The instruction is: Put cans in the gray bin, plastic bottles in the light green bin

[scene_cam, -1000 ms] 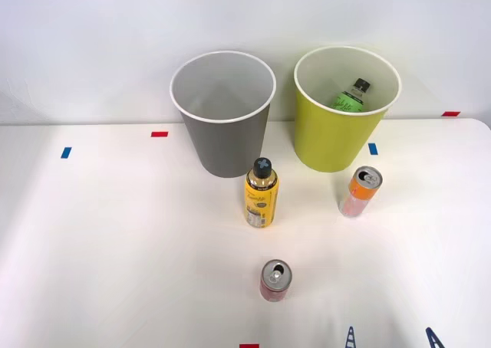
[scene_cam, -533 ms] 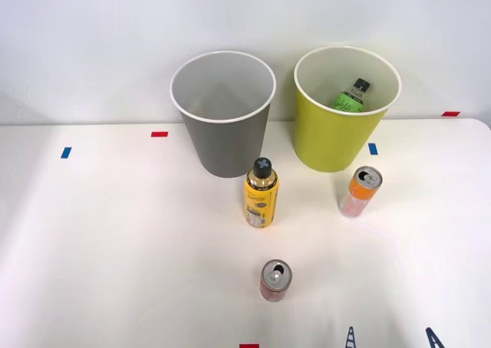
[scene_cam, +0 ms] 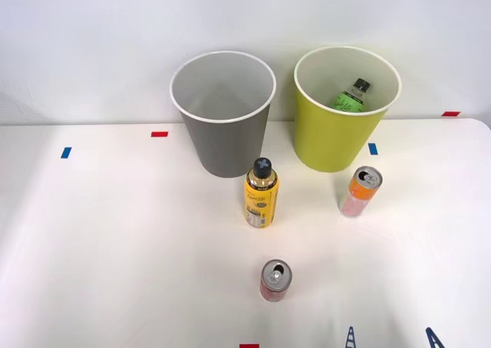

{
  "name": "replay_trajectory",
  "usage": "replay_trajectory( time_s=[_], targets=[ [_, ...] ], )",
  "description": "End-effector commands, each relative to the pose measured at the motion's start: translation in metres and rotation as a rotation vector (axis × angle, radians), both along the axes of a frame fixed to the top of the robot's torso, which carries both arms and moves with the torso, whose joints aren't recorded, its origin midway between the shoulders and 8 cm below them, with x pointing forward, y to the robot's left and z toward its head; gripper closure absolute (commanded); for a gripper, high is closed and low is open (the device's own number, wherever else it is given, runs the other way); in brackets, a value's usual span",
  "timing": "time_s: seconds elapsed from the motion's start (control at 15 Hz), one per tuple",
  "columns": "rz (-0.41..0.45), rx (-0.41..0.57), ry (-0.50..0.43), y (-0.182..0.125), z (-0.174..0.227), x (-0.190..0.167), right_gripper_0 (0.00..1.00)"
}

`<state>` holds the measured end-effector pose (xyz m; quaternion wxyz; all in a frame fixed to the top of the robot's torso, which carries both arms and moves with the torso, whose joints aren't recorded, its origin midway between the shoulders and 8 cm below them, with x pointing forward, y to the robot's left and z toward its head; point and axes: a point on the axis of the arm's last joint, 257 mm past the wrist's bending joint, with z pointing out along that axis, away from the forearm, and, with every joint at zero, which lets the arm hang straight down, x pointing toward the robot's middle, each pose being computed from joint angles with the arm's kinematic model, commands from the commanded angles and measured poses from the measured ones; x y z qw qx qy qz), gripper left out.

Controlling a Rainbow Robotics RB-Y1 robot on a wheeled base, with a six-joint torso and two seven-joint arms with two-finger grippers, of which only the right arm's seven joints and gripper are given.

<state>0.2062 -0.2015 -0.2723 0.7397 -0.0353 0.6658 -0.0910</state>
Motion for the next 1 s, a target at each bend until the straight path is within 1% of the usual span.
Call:
replay_trajectory(
  time_s=[0.07,1.0],
  targets=[
    [0.0,0.0,0.0,0.0,0.0,0.0,0.0],
    [0.0,0.0,0.0,0.0,0.0,0.0,0.0]
  ],
)
